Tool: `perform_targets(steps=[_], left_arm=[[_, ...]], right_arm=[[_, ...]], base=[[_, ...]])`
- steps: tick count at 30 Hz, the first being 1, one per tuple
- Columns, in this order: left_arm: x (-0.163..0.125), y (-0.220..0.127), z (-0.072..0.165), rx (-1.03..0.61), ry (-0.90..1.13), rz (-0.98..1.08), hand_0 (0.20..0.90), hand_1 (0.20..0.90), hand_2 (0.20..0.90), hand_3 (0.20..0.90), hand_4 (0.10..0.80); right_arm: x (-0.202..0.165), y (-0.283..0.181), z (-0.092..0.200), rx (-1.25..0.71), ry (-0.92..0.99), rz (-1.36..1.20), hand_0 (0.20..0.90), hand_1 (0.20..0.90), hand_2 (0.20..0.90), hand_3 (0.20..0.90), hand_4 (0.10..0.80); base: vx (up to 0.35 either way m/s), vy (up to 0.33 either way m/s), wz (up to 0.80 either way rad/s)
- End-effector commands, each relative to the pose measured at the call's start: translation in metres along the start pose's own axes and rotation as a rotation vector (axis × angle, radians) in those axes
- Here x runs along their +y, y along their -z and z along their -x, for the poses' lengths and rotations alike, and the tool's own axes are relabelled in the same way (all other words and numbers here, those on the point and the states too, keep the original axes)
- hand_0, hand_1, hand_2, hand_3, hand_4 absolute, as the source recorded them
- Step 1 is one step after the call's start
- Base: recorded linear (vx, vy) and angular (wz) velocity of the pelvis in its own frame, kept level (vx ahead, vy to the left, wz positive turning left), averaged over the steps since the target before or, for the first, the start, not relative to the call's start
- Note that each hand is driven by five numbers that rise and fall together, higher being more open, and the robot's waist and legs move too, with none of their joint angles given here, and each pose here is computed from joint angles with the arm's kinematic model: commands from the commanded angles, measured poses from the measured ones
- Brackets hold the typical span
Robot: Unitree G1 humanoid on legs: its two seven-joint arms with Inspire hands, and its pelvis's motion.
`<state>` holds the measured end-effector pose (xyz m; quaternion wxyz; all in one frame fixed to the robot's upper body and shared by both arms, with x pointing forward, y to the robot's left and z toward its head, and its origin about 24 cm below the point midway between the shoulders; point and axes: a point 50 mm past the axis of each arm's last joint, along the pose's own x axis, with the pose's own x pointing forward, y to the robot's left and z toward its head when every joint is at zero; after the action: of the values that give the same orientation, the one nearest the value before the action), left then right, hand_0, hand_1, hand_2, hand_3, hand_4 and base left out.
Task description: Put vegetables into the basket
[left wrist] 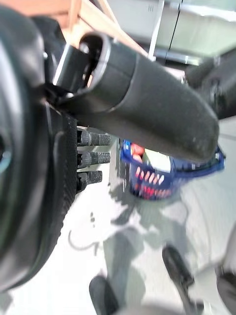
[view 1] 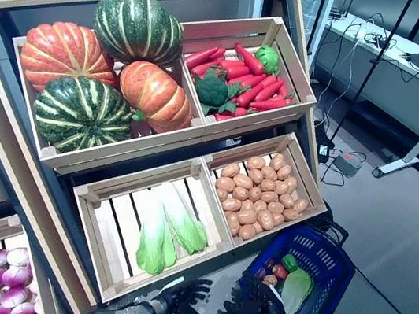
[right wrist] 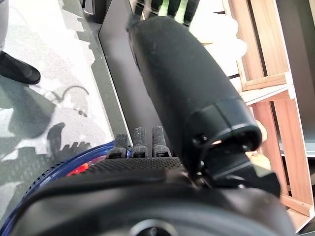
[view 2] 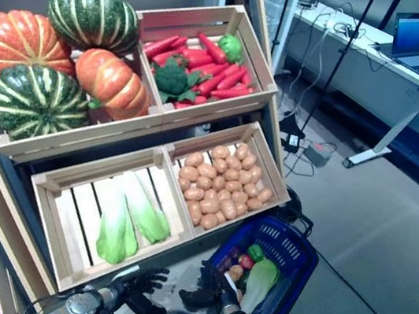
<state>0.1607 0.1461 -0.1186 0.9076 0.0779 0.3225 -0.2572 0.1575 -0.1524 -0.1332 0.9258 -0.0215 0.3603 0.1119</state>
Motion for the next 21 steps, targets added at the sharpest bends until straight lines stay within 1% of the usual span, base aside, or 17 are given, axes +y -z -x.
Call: perform_targets(steps=[1,4,9,10,12,15,16,17,21], left_arm=[[0.017,-0.085,-0.015,-0.398,-0.027,-0.024,0.900,0.900,0.900,0.900,0.800],[0.028,-0.107,-0.004,-0.533,-0.075,-0.008,0.900,0.900,0.900,0.900,0.800],[0.039,-0.120,0.006,-0.619,-0.135,-0.009,0.900,0.900,0.900,0.900,0.800],[0.046,-0.125,0.012,-0.657,-0.211,-0.049,0.900,0.900,0.900,0.900,0.800],[0.052,-0.128,0.017,-0.684,-0.299,-0.071,0.900,0.900,0.900,0.900,0.800],[0.061,-0.132,0.023,-0.700,-0.428,-0.088,0.900,0.900,0.900,0.900,0.800],[0.067,-0.132,0.025,-0.696,-0.530,-0.104,0.900,0.900,0.900,0.900,0.800],[0.070,-0.133,0.026,-0.692,-0.590,-0.104,0.900,0.900,0.900,0.900,0.800],[0.078,-0.132,0.027,-0.658,-0.735,-0.112,0.900,0.900,0.900,0.900,0.800]], right_arm=[[-0.007,-0.051,-0.015,-0.188,0.030,-0.032,0.900,0.900,0.900,0.900,0.800],[-0.011,-0.051,-0.013,-0.186,0.039,-0.041,0.900,0.900,0.900,0.900,0.800],[-0.012,-0.045,-0.010,-0.170,0.041,-0.069,0.900,0.900,0.900,0.900,0.800],[-0.012,-0.040,-0.009,-0.161,0.036,-0.083,0.900,0.900,0.900,0.900,0.800],[-0.012,-0.037,-0.007,-0.155,0.038,-0.090,0.900,0.900,0.900,0.900,0.800],[-0.012,-0.034,-0.005,-0.150,0.041,-0.101,0.900,0.900,0.900,0.900,0.800],[-0.011,-0.032,-0.004,-0.148,0.044,-0.104,0.900,0.900,0.900,0.900,0.800],[-0.010,-0.031,-0.004,-0.148,0.045,-0.105,0.900,0.900,0.900,0.900,0.800],[-0.008,-0.029,-0.003,-0.146,0.041,-0.113,0.900,0.900,0.900,0.900,0.800]], base=[[0.000,0.000,0.00],[0.000,0.000,0.00],[0.008,0.001,0.00],[0.044,0.007,0.01],[0.042,0.009,0.00],[0.024,0.008,0.01],[0.039,0.015,0.01],[0.042,0.018,0.01],[0.024,0.014,0.01]])
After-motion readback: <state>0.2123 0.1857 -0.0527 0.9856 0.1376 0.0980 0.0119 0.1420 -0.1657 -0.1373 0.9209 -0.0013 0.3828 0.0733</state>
